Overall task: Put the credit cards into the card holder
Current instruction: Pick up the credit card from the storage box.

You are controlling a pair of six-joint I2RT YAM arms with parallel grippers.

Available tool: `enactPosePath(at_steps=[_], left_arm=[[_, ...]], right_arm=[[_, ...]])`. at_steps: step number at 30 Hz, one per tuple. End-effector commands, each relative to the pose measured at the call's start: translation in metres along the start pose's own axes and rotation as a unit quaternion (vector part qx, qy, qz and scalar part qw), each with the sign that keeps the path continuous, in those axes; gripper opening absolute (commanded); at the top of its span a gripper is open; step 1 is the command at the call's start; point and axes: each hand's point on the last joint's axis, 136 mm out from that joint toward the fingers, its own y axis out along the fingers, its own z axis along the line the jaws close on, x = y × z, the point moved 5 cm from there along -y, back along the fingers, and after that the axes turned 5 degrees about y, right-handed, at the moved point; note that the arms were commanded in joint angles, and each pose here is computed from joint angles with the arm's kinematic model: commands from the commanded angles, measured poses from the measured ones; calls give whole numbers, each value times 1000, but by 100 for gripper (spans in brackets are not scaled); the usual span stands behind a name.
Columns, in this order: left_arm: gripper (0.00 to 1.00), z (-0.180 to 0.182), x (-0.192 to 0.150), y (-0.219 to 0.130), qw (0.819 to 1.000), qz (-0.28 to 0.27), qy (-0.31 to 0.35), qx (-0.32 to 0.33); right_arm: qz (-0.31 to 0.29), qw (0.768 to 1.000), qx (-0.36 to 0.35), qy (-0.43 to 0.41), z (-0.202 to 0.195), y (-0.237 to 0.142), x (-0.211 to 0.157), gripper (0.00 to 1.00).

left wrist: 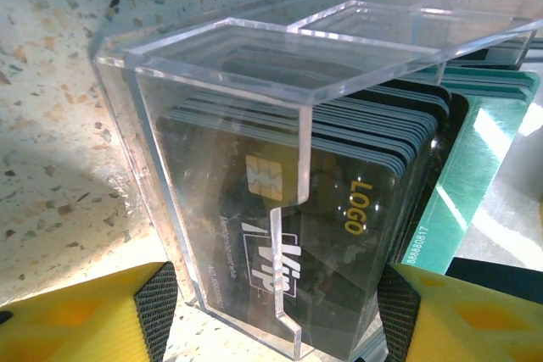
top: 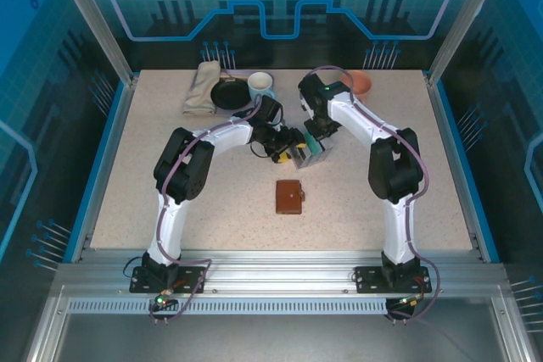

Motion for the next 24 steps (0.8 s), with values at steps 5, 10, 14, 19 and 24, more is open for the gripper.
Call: enactPosePath(at_steps=[5,10,14,19,24], left_arm=[[67,20,-5,12,999,20,-23,31],[67,19,-5,12,999,19,-23,31],[67,18,-5,11,999,19,-22,30],[67,18,-5,11,999,19,-22,30],[67,17,-6,10,999,20,-21,29]], right_arm=[[-7,1000,1,6,-9,-18,-6,9],[-8,1000,15,7,-6,-21,-7,11],[-11,999,34,13,-3,-29,-9,12],[-4,999,29,13,-5,-24,-11,12],[5,1000,23,13,-4,-15,-13,13]])
